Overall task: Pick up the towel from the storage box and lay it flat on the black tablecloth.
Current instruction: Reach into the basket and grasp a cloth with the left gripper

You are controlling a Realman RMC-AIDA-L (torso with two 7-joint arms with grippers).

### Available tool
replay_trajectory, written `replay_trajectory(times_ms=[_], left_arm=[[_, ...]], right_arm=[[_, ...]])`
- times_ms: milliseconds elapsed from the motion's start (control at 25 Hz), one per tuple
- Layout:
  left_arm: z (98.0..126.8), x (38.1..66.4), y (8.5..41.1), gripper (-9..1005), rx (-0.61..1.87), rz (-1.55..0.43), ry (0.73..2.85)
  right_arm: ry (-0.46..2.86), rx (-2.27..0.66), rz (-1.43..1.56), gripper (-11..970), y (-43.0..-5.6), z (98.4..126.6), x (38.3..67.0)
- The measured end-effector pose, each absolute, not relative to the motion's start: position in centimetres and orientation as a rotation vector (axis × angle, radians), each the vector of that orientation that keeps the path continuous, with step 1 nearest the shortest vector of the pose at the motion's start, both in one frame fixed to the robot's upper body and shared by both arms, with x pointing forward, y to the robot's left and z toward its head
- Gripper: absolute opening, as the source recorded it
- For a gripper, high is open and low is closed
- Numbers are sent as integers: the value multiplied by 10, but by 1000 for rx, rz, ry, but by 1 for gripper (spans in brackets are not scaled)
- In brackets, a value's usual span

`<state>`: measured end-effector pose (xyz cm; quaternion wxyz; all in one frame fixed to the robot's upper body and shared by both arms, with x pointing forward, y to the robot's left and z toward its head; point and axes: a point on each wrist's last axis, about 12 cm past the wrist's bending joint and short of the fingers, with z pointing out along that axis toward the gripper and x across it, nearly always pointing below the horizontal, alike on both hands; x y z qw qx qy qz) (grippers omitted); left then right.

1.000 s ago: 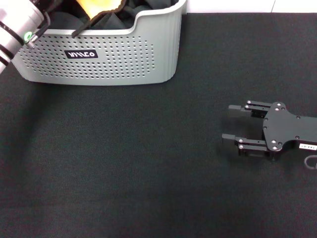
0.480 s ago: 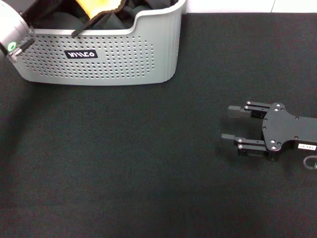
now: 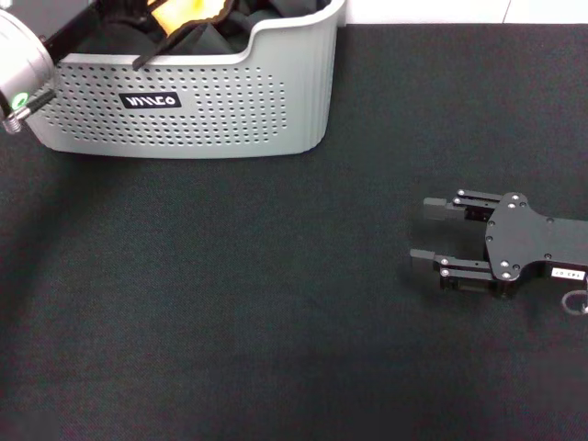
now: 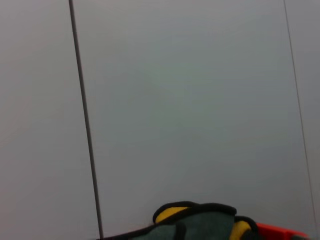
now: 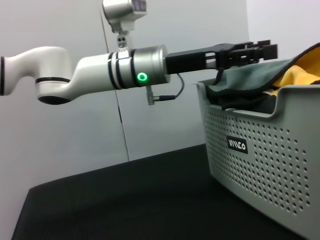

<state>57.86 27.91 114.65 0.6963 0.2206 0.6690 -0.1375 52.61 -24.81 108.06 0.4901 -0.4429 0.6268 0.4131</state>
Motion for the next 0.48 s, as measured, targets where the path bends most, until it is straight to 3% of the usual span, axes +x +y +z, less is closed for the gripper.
replay_trajectory(times_ms=[200,480], left_arm=[[1146,571,277,784,516,-299,1513],[1144,584,270,783,519,-172,1568]], right_arm=[[1525,-1072,1002,669,-249,1080,526],[1539,-1093,992,667,-244,1077,527]])
